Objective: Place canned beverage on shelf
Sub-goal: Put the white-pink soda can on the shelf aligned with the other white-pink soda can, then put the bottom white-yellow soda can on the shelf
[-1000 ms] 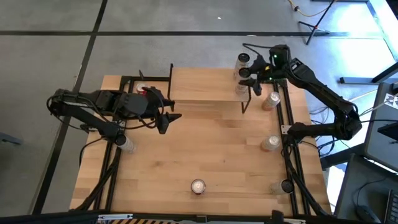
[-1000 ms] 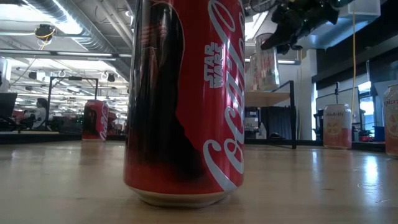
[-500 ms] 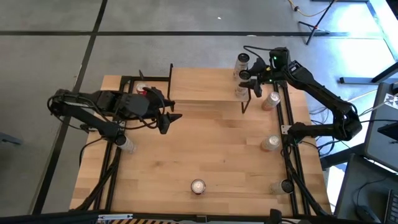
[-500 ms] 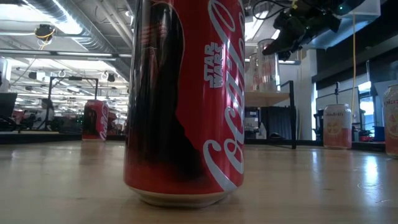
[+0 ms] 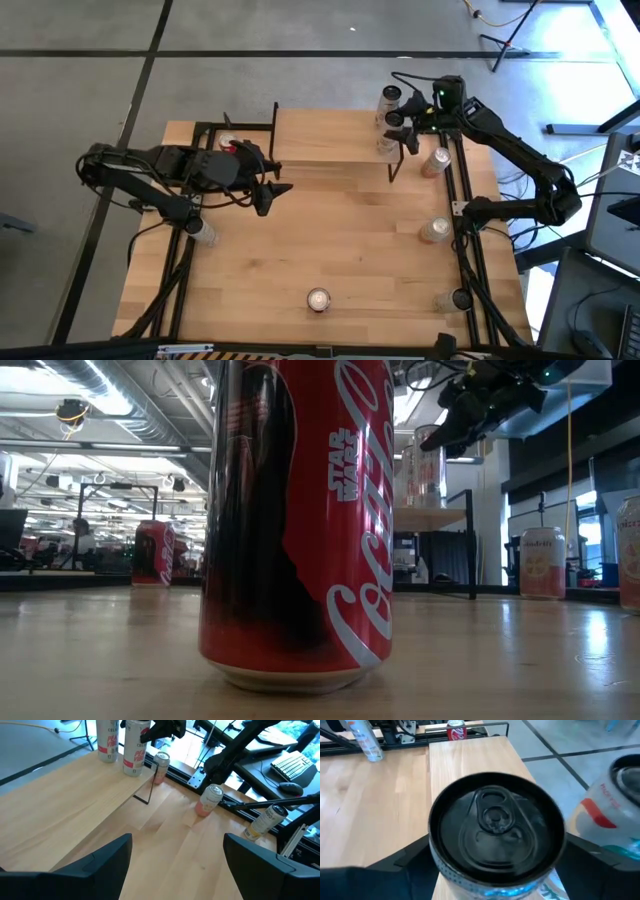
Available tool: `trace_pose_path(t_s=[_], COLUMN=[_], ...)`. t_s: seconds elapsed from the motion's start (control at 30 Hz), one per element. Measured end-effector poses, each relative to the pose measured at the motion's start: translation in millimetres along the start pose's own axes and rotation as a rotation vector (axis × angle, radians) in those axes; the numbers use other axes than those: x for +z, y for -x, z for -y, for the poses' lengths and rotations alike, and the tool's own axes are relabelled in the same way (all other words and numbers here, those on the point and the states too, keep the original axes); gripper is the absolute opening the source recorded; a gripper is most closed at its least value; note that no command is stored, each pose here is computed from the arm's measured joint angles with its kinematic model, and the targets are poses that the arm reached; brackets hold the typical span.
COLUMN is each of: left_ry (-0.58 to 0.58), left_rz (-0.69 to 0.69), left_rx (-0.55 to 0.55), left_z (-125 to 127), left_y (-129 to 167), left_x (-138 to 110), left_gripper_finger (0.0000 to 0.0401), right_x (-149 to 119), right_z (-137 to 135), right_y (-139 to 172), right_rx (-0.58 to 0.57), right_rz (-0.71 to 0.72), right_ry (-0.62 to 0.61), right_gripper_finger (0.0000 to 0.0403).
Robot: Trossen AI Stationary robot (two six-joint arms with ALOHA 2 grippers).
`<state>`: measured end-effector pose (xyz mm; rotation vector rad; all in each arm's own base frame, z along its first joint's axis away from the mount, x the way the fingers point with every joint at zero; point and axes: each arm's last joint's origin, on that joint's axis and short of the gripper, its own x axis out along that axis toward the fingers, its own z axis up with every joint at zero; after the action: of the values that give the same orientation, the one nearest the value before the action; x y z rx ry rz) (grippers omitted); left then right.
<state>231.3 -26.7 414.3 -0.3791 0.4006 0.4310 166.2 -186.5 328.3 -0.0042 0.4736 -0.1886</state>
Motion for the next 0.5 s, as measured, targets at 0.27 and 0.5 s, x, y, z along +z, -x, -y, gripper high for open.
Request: trace_pose_path(t_s=[0.27, 0.5], left_ry=[-0.032, -0.090], left_rz=[-0.004, -0.004], left_rx=[-0.003, -0.005], left_z=[0, 0], left_y=[0, 0], left_x=[0, 0], left_gripper_finger=[0.0301, 0.0302], right_x=[39, 90], right_z=[-7, -28], right_y=[32, 81], right_rx=[0.008, 0.012], right_rz=[-0.032, -0.007], right_ry=[-0.025, -0.096], right_gripper_finger=[0.0334, 0.0335])
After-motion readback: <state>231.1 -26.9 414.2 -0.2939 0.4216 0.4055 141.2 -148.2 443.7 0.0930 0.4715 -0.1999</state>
